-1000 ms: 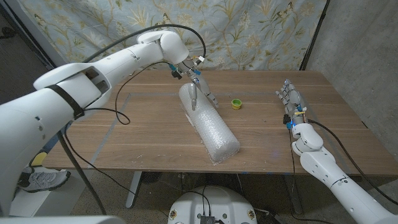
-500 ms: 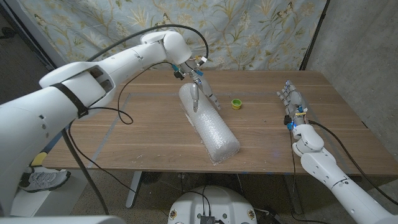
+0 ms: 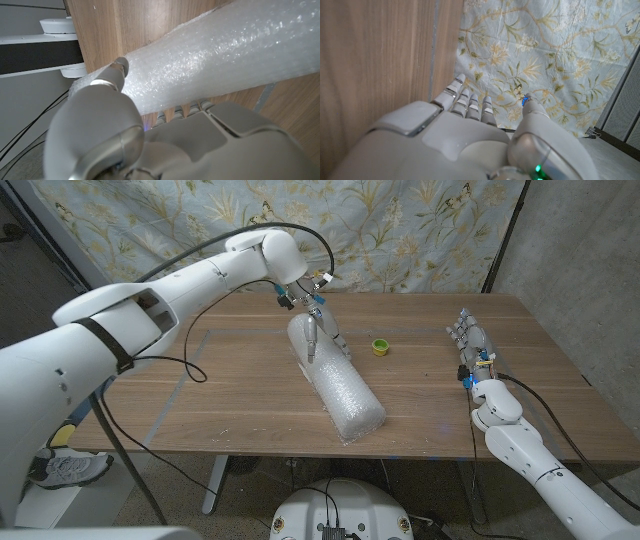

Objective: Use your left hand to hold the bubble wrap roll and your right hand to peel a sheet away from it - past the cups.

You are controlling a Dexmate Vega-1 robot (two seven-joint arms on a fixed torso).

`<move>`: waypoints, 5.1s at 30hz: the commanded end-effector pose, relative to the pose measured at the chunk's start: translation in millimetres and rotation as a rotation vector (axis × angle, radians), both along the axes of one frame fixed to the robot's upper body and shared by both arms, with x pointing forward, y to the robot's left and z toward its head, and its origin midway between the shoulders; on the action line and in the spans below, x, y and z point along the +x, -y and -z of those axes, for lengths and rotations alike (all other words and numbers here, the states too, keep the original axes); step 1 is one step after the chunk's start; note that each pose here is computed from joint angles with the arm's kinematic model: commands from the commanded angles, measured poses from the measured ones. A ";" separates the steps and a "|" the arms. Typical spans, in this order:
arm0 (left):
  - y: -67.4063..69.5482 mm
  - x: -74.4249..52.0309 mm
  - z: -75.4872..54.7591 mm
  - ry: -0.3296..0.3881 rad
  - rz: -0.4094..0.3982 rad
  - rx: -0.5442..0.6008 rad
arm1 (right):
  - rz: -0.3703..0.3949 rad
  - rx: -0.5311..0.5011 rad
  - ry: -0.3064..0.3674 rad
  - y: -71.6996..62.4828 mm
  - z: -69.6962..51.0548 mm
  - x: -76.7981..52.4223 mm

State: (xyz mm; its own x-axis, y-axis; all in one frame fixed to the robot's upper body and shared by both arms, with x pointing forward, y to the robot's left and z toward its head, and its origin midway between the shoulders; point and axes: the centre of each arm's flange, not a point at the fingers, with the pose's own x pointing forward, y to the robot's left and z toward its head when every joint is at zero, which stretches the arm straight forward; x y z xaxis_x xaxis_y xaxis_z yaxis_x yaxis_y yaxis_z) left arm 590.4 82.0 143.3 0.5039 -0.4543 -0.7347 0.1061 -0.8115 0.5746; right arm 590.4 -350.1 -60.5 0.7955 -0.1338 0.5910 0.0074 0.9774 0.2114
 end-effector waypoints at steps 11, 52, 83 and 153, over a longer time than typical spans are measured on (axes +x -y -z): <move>-4.7 0.6 4.6 0.029 -0.006 0.022 | -0.001 0.016 -0.016 2.9 5.8 2.6; -6.7 -2.5 29.5 0.223 0.028 0.020 | 0.012 0.077 -0.041 13.9 20.2 6.5; -15.2 -13.0 50.6 0.277 -0.004 -0.054 | 0.019 0.091 -0.061 16.9 30.9 0.7; -24.9 3.3 82.6 0.447 0.011 -0.326 | 0.064 0.131 -0.136 32.3 56.9 -0.3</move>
State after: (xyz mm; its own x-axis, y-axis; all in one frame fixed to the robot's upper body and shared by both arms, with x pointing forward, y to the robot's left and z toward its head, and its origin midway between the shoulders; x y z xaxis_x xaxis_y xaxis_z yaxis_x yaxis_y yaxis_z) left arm 593.9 107.8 60.1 0.7258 -0.6185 -0.3013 -0.2018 -0.6101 0.7662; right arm 591.5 -379.1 -111.2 0.8493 -0.2416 0.4693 0.0918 0.9431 0.3195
